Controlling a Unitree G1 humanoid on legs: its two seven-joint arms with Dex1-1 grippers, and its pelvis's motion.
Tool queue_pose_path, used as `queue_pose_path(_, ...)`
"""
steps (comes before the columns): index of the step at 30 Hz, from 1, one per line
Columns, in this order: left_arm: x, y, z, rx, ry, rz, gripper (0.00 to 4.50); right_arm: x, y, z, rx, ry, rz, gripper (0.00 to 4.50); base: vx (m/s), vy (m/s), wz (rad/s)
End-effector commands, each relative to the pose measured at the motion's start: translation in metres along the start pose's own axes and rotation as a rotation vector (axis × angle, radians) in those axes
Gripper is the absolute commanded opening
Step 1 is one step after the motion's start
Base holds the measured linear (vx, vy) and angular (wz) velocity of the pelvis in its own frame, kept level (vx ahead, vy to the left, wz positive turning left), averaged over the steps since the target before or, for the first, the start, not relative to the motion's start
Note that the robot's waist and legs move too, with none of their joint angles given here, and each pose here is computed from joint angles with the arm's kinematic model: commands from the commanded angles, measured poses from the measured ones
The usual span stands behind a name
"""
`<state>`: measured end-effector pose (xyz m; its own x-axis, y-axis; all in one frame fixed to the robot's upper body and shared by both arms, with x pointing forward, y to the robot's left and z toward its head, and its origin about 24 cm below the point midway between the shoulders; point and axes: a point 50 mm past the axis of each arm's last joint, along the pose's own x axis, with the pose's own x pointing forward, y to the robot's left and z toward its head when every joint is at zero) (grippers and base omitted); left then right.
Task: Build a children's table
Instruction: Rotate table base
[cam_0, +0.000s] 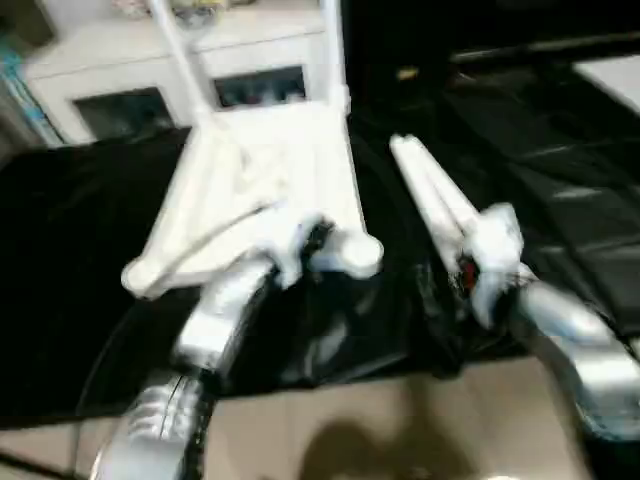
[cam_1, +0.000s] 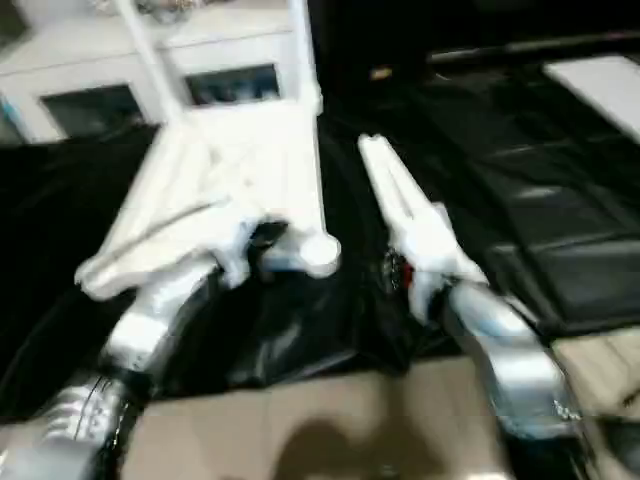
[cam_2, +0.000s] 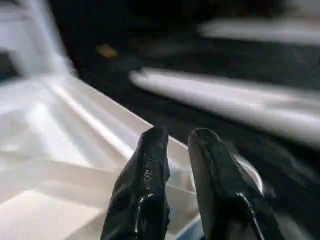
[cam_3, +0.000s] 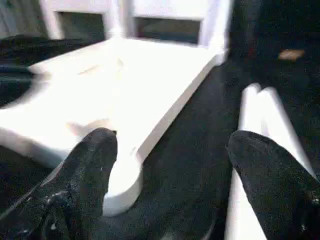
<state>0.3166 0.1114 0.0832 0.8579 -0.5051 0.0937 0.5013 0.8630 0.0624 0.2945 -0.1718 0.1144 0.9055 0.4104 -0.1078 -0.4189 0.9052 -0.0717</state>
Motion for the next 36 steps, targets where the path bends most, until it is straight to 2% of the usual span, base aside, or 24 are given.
queue_pose_path(1,-0.016,0.015,0.015,0.052,-0.065,0.148,0.97,0.000,0.005,-0.003,0.029,0.001,-0.032,3.89,0.000,0.000,0.00)
queue_pose_path(2,-0.016,0.015,0.015,0.052,-0.065,0.148,0.97,0.000,0.005,-0.003,0.029,0.001,-0.032,3.89,0.000,0.000,0.00)
queue_pose_path(4,-0.038,0.023,0.011,0.102,-0.050,0.280,0.97,0.001,0.022,-0.009,0.063,-0.005,-0.016,3.89,0.000,0.000,0.00)
queue_pose_path(6,-0.057,0.030,0.007,0.082,-0.044,0.406,0.97,0.005,0.041,-0.015,0.105,-0.006,0.019,3.89,0.000,0.000,0.00)
queue_pose_path(7,-0.057,0.030,0.007,0.079,-0.045,0.411,0.97,0.005,0.042,-0.015,0.105,-0.005,0.020,3.89,0.000,0.000,0.00)
queue_pose_path(11,-0.069,0.029,0.016,0.058,-0.034,0.484,0.97,0.021,0.060,-0.017,0.162,0.023,0.066,3.89,0.000,0.000,0.00)
queue_pose_path(19,-0.074,0.032,0.021,0.090,-0.001,0.490,0.97,0.026,0.062,-0.021,0.124,0.034,0.082,3.89,0.022,-0.002,-0.31)
queue_pose_path(26,-0.074,0.032,0.024,0.096,0.019,0.499,0.97,0.025,0.064,-0.021,0.101,0.038,0.084,3.89,0.146,-0.011,-0.03)
queue_pose_path(27,-0.076,0.032,0.025,0.091,0.016,0.502,0.97,0.025,0.065,-0.020,0.100,0.060,0.092,3.89,0.231,-0.019,0.11)
queue_pose_path(31,-0.076,0.032,0.023,0.072,0.033,0.499,0.97,0.026,0.055,-0.016,0.068,0.175,0.073,3.89,0.176,0.015,0.21)
queue_pose_path(34,-0.075,0.031,0.023,0.068,0.036,0.493,0.97,0.028,0.052,-0.013,0.070,0.198,0.096,3.89,0.073,0.008,0.26)
queue_pose_path(36,-0.077,0.031,0.022,0.071,0.045,0.494,0.97,0.032,0.042,-0.009,0.109,0.209,0.037,3.89,0.045,-0.038,0.28)
